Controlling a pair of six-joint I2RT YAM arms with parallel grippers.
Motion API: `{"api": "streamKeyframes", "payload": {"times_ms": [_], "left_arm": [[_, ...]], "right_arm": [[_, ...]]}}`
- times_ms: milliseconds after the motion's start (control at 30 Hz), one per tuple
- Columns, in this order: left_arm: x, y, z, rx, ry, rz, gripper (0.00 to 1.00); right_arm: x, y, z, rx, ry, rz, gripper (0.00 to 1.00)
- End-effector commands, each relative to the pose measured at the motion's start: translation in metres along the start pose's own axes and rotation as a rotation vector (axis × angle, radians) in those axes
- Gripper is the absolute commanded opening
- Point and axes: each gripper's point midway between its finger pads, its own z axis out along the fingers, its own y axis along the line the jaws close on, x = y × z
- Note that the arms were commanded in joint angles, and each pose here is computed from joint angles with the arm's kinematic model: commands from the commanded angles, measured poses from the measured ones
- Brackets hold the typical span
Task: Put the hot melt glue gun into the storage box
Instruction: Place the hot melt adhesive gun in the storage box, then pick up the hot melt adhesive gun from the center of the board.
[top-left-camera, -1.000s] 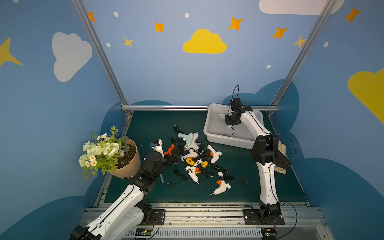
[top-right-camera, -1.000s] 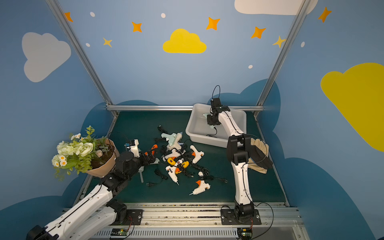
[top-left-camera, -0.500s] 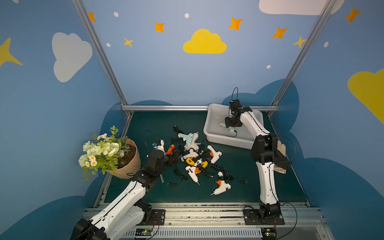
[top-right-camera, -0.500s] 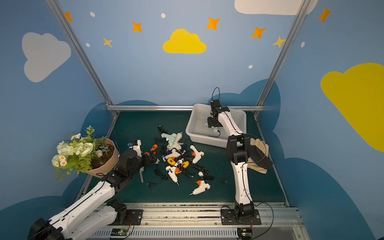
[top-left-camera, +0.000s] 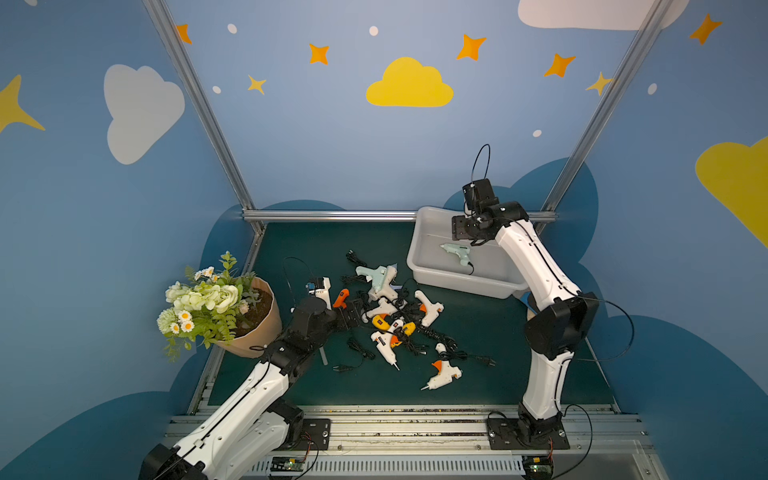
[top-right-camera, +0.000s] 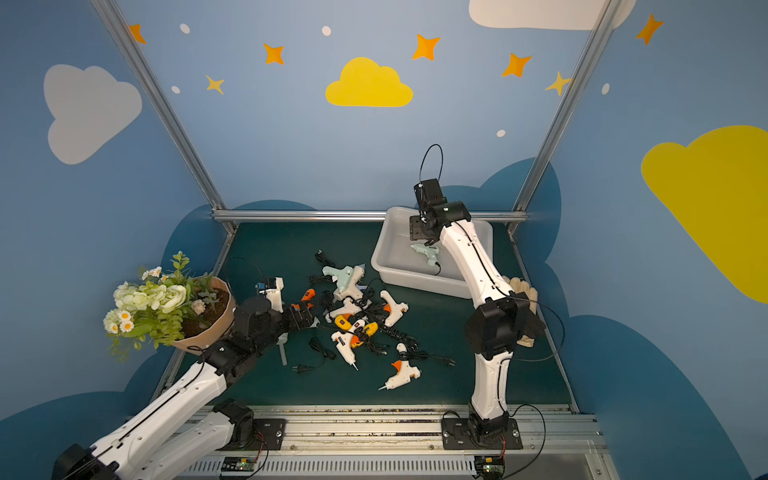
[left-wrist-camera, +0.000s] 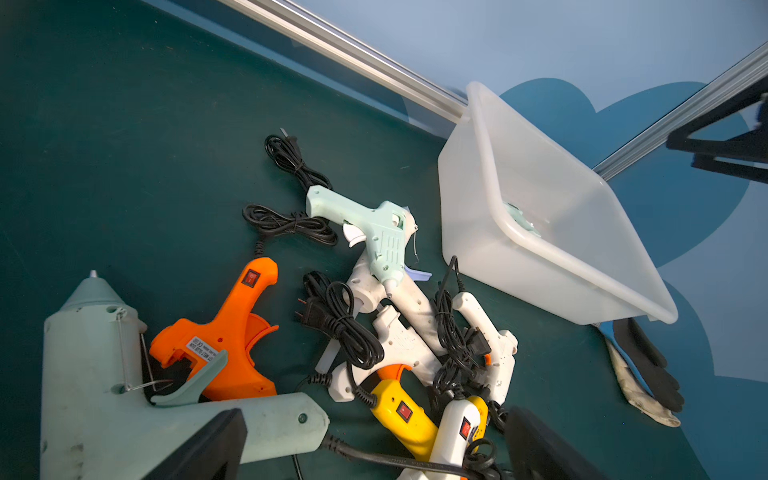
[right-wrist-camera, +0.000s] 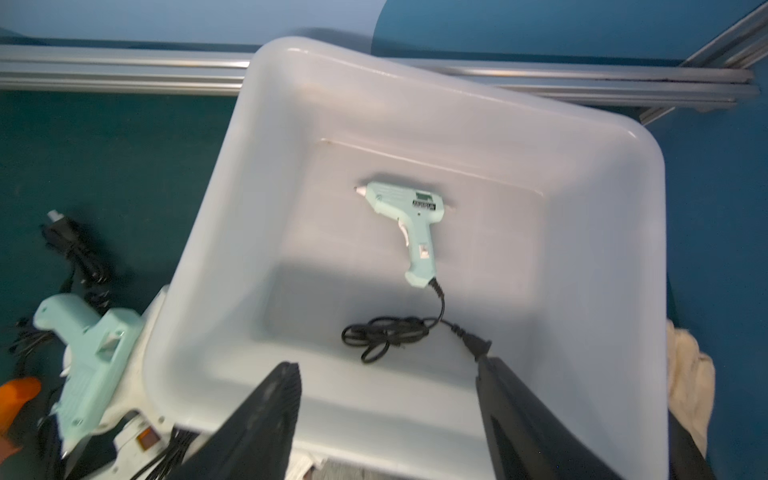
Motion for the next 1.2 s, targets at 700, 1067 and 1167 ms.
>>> {"api": "streamKeyframes", "payload": {"times_ms": [700, 1067, 1167], "left_arm": [[0.016, -0.005, 0.003, 0.038, 0.083, -0.048, 1.00], [0.021, 0.000, -0.001, 0.025, 0.080, -0.069, 1.00], [0.022, 0.003, -0.003, 0.017, 0.075, -0.072, 1.00]], "right_arm": [[0.344, 0.072, -0.063, -0.075, 0.394, -0.053, 0.56], [0.353, 0.066, -0.032, -0.027, 0.441, -0.060, 0.38], [0.352, 0.062, -0.022, -0.027, 0.457, -0.043, 0.34]]}}
